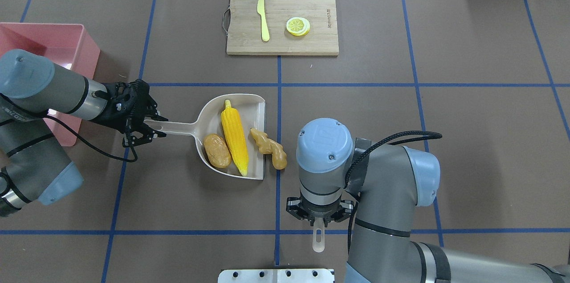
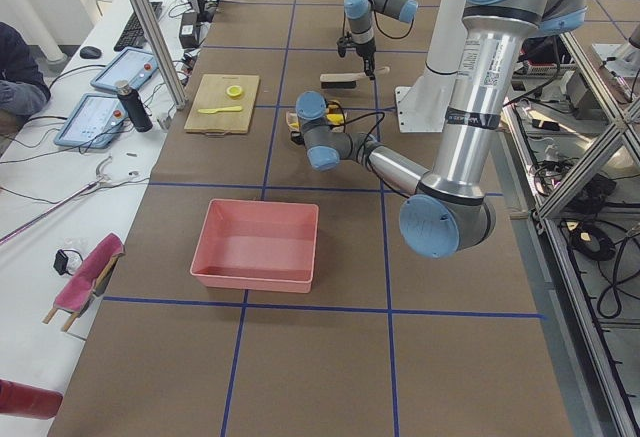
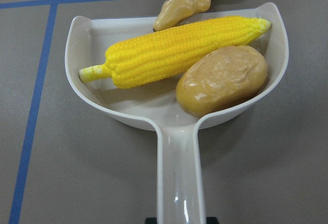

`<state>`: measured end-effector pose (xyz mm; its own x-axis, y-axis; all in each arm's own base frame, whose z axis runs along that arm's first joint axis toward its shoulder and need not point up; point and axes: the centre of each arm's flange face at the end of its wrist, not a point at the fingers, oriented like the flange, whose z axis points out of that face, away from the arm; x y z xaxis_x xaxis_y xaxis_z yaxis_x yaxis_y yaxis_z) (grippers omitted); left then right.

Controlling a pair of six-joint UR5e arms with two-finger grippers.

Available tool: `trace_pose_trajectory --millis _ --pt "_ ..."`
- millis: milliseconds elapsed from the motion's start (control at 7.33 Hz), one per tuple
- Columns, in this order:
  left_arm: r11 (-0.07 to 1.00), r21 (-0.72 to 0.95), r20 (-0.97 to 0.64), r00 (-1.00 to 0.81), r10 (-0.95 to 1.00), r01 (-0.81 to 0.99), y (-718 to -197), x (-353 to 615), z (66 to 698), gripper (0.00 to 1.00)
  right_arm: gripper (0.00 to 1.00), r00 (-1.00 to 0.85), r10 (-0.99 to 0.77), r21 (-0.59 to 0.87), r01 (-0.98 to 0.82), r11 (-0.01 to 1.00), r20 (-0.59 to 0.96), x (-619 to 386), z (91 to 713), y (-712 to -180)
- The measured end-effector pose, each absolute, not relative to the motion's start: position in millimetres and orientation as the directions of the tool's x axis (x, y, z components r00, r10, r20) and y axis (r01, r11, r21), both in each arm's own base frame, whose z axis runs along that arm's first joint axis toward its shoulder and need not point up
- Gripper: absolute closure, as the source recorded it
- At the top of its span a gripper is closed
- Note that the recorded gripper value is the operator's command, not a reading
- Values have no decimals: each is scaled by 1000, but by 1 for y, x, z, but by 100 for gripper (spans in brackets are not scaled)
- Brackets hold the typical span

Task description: Sweep and dump trash into bin

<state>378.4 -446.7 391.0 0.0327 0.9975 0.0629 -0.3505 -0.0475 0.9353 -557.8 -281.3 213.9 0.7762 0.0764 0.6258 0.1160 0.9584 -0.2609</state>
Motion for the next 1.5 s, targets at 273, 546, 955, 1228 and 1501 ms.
trace_pose_trajectory --millis 273,546,955,1228,1501 --pt "-45 937 61 35 998 -346 -447 378 391 100 100 774 65 -253 126 959 630 -580 202 -288" --pt "-44 938 60 36 998 -343 -447 378 391 100 100 750 54 -229 131 965 659 -602 186 -297" --pt "-41 941 57 40 998 -336 -446 378 390 100 100 708 59 -183 101 978 704 -612 163 -326" --pt "-38 944 56 43 998 -329 -446 377 390 100 100 679 73 -163 69 984 730 -603 149 -351" --pt "-27 947 45 50 998 -319 -445 377 390 100 100 668 79 -156 56 986 740 -602 147 -364"
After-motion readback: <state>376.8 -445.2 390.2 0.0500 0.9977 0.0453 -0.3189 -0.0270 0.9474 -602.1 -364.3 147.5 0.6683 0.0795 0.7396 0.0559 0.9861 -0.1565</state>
